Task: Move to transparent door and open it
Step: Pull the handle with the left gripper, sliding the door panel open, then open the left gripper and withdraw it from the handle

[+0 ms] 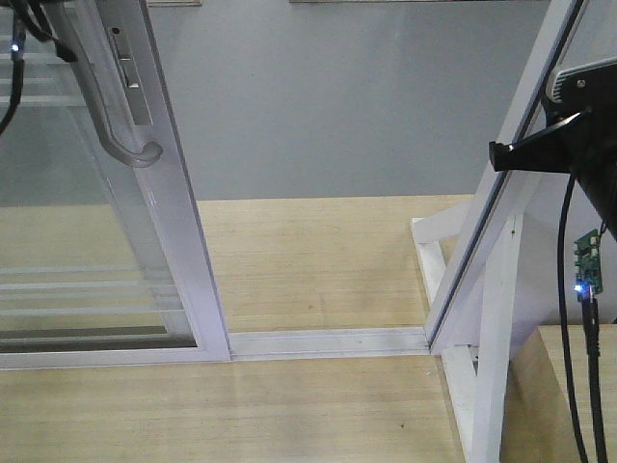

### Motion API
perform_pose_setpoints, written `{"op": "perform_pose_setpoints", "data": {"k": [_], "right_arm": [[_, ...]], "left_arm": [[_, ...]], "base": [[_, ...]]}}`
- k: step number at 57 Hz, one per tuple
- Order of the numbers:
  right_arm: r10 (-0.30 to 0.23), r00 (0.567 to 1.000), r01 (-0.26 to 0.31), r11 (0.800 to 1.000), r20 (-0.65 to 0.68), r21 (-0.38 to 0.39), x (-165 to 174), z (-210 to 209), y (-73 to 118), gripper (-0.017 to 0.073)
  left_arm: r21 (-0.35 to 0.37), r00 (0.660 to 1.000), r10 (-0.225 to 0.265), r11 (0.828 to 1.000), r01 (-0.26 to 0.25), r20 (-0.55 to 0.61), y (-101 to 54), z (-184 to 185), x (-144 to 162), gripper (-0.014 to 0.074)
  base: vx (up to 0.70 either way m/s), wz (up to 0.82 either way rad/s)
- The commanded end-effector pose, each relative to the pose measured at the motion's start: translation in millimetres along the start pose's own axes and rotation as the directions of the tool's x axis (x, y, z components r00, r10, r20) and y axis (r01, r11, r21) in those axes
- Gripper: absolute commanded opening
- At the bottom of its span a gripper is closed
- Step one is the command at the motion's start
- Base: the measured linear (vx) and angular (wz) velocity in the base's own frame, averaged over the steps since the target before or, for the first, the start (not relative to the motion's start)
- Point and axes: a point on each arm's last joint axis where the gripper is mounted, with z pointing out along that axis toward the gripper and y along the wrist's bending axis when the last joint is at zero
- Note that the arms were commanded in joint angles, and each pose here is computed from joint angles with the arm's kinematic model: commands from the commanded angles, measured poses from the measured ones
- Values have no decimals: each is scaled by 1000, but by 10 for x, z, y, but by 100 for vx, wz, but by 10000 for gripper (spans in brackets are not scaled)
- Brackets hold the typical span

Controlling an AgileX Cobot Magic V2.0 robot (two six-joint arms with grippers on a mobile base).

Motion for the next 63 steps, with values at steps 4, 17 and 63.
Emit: {"op": "perform_pose_setpoints", "data": {"k": [4, 17, 63], "right_arm": [[0, 994, -7, 998, 107, 59, -198, -36, -98, -2], [0, 995, -4, 999, 100, 48, -192, -36, -84, -2], [128, 982, -96, 971, 136, -217, -458, -1053, -215, -3]], "left_arm": [[37, 967, -4, 999, -5, 256, 46, -609, -204, 0], [85, 965, 7, 996, -30, 262, -7, -922, 365, 0], [98, 954, -180, 982, 161, 241, 39, -1520, 1987, 0]], "base": [[0, 0], [0, 0], [0, 0]]}}
